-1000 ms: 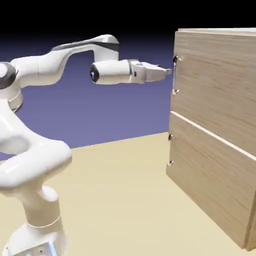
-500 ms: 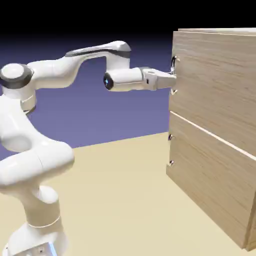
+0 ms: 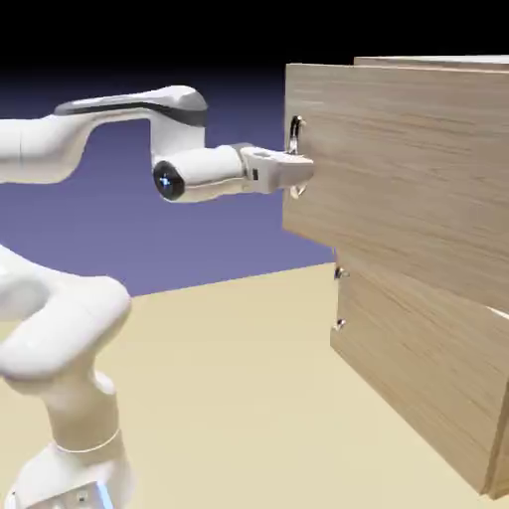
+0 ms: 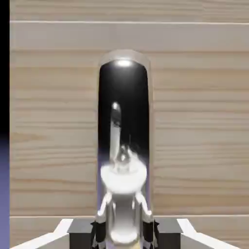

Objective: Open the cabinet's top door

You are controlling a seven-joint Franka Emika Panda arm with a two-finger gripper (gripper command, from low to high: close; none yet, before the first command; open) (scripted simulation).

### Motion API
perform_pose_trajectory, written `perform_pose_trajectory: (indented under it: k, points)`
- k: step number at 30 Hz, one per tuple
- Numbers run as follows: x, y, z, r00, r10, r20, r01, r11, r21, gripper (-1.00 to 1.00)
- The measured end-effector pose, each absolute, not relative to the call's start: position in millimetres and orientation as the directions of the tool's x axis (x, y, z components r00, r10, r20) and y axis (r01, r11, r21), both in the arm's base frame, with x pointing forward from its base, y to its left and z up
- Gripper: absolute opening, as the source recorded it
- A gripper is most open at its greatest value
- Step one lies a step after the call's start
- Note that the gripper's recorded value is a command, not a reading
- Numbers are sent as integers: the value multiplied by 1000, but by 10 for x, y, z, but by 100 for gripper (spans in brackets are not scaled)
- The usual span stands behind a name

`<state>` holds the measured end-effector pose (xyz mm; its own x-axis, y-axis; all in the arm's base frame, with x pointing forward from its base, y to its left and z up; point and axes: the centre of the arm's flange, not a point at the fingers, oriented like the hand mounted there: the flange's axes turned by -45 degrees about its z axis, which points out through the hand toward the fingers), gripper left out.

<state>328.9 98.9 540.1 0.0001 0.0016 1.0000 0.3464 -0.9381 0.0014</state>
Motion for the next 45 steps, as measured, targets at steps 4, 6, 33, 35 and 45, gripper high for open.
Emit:
perform_pose_trajectory:
  k: [4,6,33,35,45]
  points:
    - [2987,734,5401,0,0,1000,421,-907,0,-100]
    - [2854,606,5400,0,1,1000,454,-891,0,-100]
    - [1758,-1031,5401,0,0,1000,771,-637,0,-100]
    - [1697,-1190,5401,0,0,1000,793,-610,0,-100]
    - [1450,-2179,5401,0,0,1000,902,-431,0,-100]
